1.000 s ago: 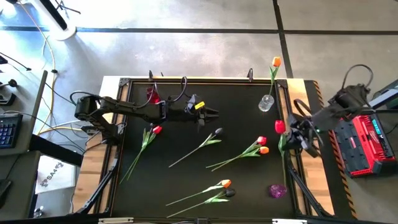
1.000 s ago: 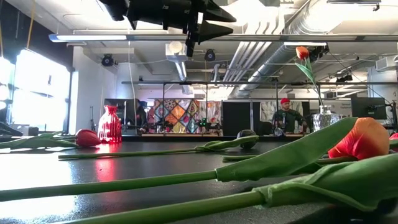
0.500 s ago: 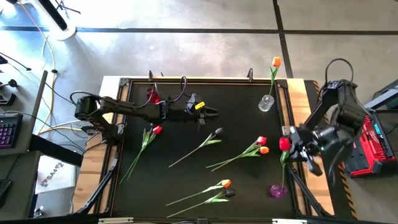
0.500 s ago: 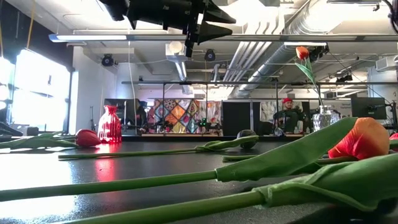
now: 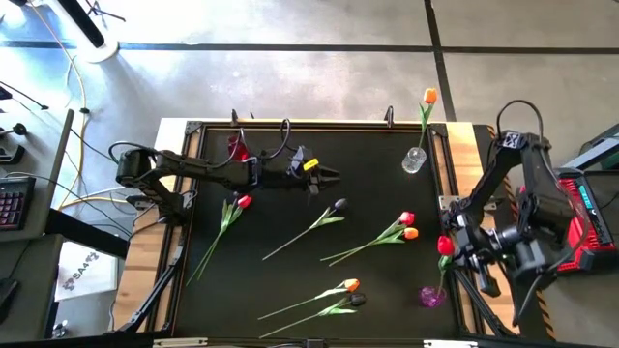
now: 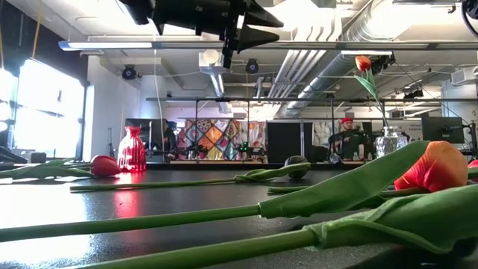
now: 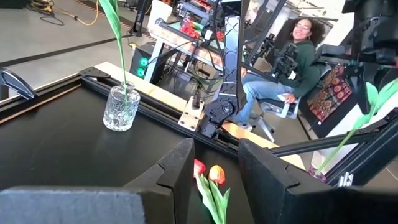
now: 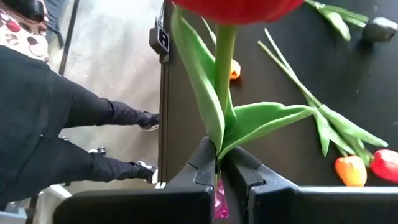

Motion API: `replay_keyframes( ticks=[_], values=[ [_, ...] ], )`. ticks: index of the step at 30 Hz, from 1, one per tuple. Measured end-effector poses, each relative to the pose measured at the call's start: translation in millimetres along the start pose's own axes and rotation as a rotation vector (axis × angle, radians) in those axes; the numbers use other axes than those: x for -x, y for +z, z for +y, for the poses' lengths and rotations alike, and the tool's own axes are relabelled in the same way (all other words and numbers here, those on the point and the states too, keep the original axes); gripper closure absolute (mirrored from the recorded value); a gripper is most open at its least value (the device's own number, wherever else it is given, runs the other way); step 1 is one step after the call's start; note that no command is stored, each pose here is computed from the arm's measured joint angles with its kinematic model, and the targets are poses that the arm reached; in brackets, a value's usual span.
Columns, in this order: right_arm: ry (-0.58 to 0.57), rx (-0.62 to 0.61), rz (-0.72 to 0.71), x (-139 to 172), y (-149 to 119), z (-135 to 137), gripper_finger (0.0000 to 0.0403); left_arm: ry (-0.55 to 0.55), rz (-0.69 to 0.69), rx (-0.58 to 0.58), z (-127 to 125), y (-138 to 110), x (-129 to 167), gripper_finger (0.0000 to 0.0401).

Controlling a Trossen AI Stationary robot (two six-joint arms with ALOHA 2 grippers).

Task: Sort flowers into vase by color
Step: Put the top red tulip into the purple vase, then put the right red tulip into the purple vase

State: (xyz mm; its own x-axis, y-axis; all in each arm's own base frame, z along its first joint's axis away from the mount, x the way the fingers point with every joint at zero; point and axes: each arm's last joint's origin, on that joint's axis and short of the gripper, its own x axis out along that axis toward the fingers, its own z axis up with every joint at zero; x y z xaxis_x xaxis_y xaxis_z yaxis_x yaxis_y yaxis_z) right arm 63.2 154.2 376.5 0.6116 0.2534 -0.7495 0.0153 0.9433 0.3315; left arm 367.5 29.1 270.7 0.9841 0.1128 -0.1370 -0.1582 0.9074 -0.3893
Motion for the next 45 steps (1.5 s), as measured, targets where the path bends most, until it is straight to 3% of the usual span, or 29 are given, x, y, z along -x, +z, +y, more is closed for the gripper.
replay_keyframes(
  ticks=[6,13,18,23,27,33,37,40,45],
  values=[
    [-0.016,-0.062,0.078,-7.9,-8.6,9.5,0.0385,-0.001,0.001,0.000,-0.4,-0.2,0.0,0.0287],
    [-0.008,-0.208,0.193,-8.7,-11.8,12.6,0.0314,0.027,0.065,-0.014,2.2,-6.4,0.3,0.0265],
    [0.076,-0.316,0.201,8.1,0.1,19.0,0.0276,0.026,0.141,-0.054,0.3,-14.8,1.3,0.0250],
    [0.178,-0.435,0.190,34.4,18.0,22.9,0.0276,-0.005,0.194,-0.085,-6.7,-26.5,-1.4,0.0249],
    [0.257,-0.472,0.057,58.9,37.1,21.9,0.0284,-0.047,0.225,-0.053,-9.3,-38.4,-19.8,0.0249],
    [0.271,-0.421,-0.339,95.4,67.5,10.8,0.0286,-0.100,0.298,-0.065,-20.0,-48.8,-73.5,0.0249],
    [0.165,-0.387,-0.520,102.9,78.9,-0.1,0.0287,-0.068,0.377,-0.073,-19.6,-55.8,-104.2,0.0249],
    [0.057,-0.373,-0.553,97.1,83.5,-8.3,0.0287,-0.047,0.453,-0.071,-14.4,-70.8,-122.3,0.0250],
    [-0.149,-0.343,-0.594,81.3,95.6,-16.8,0.0287,-0.111,0.524,-0.049,-10.1,-92.2,-143.3,0.0258]
  ],
)
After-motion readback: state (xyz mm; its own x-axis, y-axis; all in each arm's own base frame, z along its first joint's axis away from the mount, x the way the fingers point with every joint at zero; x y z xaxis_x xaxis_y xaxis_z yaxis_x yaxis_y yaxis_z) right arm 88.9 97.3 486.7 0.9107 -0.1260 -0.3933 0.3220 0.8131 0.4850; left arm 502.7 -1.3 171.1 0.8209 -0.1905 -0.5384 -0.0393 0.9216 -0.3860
